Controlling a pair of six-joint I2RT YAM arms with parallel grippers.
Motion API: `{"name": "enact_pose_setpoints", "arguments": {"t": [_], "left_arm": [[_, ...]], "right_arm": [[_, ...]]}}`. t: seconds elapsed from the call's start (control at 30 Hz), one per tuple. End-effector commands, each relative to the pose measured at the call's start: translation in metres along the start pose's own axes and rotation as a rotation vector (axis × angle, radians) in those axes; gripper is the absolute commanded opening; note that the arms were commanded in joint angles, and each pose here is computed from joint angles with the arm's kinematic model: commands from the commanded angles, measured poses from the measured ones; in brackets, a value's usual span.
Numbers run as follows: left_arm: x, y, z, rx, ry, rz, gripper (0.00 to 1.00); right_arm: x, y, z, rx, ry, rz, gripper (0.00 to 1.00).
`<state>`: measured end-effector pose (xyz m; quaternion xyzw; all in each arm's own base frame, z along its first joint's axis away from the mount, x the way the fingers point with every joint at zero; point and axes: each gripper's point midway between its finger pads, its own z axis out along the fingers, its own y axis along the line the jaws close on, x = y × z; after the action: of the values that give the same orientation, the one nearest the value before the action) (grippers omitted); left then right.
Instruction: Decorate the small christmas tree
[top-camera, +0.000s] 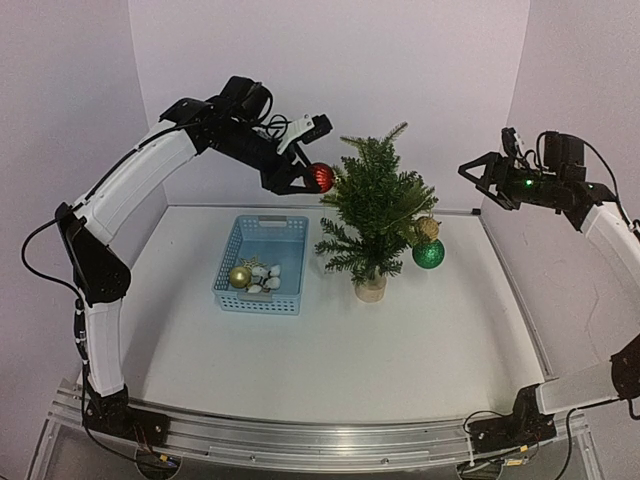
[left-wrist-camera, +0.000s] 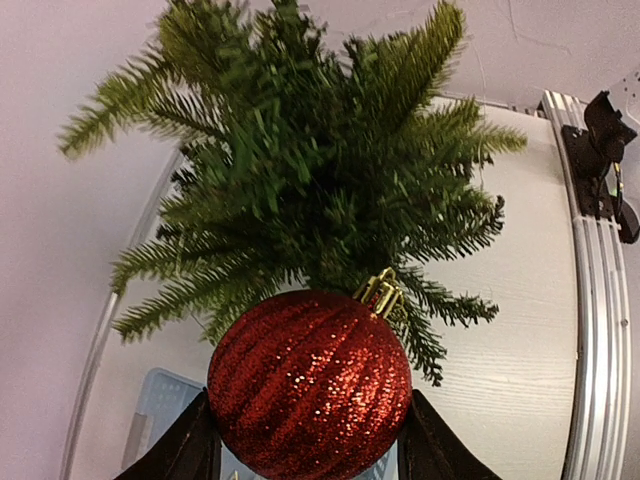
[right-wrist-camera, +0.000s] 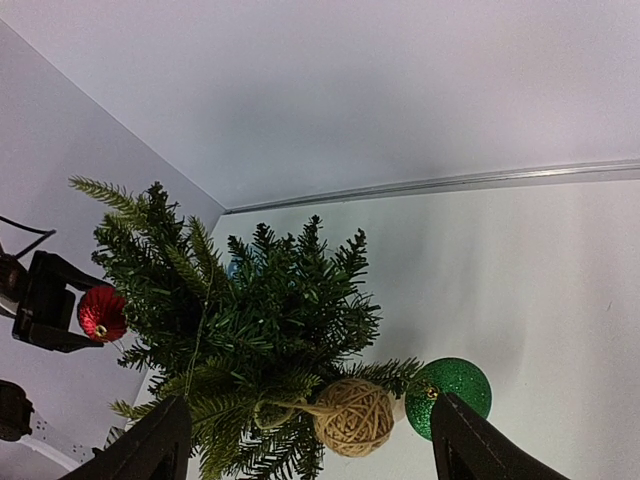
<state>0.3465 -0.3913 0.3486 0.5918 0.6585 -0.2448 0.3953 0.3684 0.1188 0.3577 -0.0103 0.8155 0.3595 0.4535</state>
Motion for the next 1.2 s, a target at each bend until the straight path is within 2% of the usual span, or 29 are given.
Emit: {"name": "enact_pose_setpoints", "arguments": {"t": [0.0,0.27,0.5,0.9,1.17], "left_arm": [[-0.040,0.028,-0.027,-0.124,-0.130,0.017,0.47],[-0.059,0.048,-0.043,-0.220,-0.185,0.031,0.47],[-0.034,0.091,-0.046,-0.330,-0.148,0.009,0.47],[-0.021,0.104,-0.018,-0.313,-0.148,0.033,0.47],[-0.013,0.098,-0.010,-0.261,-0.143,-0.016,0.47]], "right_arm": [[-0.009,0.008,-0.006,-0.021,-0.033,-0.020,0.82],[-0.005,0.006,-0.006,-0.016,-0.029,-0.013,0.82],[-0.004,0.005,-0.004,-0.015,-0.024,-0.010,0.82],[-0.003,0.005,-0.005,-0.014,-0.025,-0.008,0.82],[-0.002,0.004,-0.006,-0.012,-0.025,-0.007,0.82]]}}
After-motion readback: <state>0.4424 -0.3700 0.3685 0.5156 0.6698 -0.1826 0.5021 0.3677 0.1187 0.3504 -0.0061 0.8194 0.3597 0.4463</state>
